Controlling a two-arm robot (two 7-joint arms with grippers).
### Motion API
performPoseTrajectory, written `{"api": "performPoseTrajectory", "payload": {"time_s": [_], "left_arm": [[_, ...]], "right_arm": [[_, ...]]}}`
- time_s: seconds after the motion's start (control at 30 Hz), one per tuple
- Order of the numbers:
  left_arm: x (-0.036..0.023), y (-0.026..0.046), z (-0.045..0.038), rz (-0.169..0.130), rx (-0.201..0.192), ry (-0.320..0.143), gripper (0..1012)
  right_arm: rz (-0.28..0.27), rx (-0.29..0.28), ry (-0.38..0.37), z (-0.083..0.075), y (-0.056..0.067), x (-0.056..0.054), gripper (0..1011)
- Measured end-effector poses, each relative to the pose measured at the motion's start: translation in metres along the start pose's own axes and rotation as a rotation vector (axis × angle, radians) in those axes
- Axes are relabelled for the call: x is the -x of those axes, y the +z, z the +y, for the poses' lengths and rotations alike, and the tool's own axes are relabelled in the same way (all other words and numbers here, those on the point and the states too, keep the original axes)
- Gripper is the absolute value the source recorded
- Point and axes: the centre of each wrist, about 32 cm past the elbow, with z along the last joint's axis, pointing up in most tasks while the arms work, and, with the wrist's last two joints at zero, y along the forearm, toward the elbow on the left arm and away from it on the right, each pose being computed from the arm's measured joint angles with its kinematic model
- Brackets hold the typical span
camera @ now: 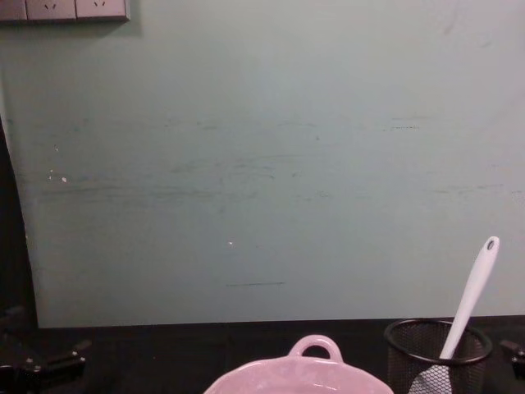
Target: Use the one hand to pick up the spoon and stir the clear water in the bowl.
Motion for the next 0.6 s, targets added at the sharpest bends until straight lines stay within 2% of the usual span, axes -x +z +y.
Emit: {"api": "performPoseTrajectory", "payload": {"time_s": [0.5,0.6], "left_arm": [[0.0,0.0,0.0,0.0,0.0,0.0,1011],[0.0,0.0,0.0,0.0,0.0,0.0,1011]], "right_arm": [[0.0,0.0,0.0,0.0,0.0,0.0,1003],[-0.012,0.002,-0.01,-0.0029,0.0043,0.0012,1003]]}}
